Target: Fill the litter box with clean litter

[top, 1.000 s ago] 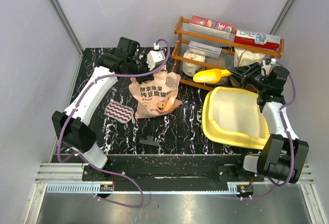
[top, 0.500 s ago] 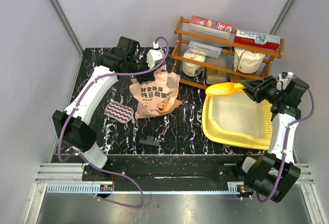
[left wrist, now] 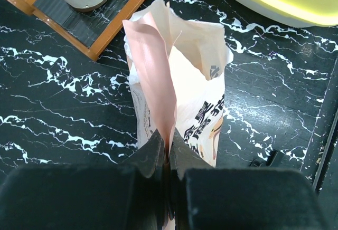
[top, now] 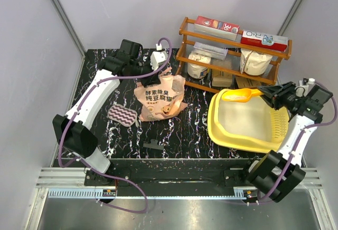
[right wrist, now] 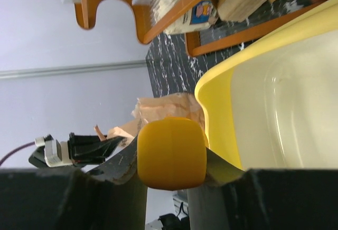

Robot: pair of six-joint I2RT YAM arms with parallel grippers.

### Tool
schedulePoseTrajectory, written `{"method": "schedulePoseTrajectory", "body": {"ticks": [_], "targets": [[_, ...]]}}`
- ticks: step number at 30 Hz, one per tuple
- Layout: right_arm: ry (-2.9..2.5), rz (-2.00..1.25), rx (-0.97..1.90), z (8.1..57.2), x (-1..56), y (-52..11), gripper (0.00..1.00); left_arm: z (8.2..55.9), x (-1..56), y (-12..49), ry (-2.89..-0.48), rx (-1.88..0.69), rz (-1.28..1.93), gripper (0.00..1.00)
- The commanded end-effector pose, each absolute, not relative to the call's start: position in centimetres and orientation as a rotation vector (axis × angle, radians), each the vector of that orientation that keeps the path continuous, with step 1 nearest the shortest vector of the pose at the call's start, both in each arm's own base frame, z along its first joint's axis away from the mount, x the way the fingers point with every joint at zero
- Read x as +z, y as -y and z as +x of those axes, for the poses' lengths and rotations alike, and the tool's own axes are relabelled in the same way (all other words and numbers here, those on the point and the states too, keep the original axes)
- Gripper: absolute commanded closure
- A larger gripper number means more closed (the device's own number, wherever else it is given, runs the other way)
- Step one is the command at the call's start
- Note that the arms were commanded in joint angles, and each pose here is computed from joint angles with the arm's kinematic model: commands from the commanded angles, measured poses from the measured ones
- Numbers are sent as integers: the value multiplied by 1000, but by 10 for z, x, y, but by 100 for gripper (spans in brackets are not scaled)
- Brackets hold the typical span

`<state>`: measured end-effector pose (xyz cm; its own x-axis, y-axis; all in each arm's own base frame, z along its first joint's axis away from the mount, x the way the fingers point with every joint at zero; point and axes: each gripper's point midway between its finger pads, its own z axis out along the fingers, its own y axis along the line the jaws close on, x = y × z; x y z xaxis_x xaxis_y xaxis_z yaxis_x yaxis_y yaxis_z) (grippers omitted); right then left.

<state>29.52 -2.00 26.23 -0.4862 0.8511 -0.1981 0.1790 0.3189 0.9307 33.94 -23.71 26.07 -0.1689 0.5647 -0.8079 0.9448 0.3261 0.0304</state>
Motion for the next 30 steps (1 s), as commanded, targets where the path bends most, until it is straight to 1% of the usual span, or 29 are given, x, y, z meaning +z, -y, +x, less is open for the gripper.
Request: {"method": "schedulePoseTrajectory", "body": {"ticks": [1,4,5,7,8,11,14,22,24,26,28,29,30], "targets": [[-1858,791,1132,292,285,36,100,333,339,260,-1502,-692,1322,100],[-1923,685,986,286,284,41,100,332,337,262,-1497,-704,1331,100],[-1959,619,873,284,278,49,100,333,338,262,-1496,-710,1331,100],[-2012,592,774,276,275,53,100,334,338,263,-1490,-710,1333,100],[-2049,552,661,274,268,63,100,334,342,264,-1481,-709,1332,100],[-2112,483,494,264,264,75,100,334,342,264,-1477,-711,1332,100],[-2137,419,384,258,269,83,100,333,338,266,-1477,-724,1332,100],[-2107,125,181,261,302,94,100,324,334,269,-1486,-756,1324,100],[-2110,22,147,265,306,85,100,319,335,272,-1478,-756,1330,100],[-2104,-148,0,266,309,79,100,314,331,276,-1477,-754,1348,100],[-2072,-373,-37,265,308,45,100,307,329,280,-1460,-745,1378,100],[-2068,-451,-99,264,306,44,100,307,329,281,-1459,-737,1383,100],[-2059,-514,-102,264,305,35,100,304,330,281,-1452,-734,1392,100]]}}
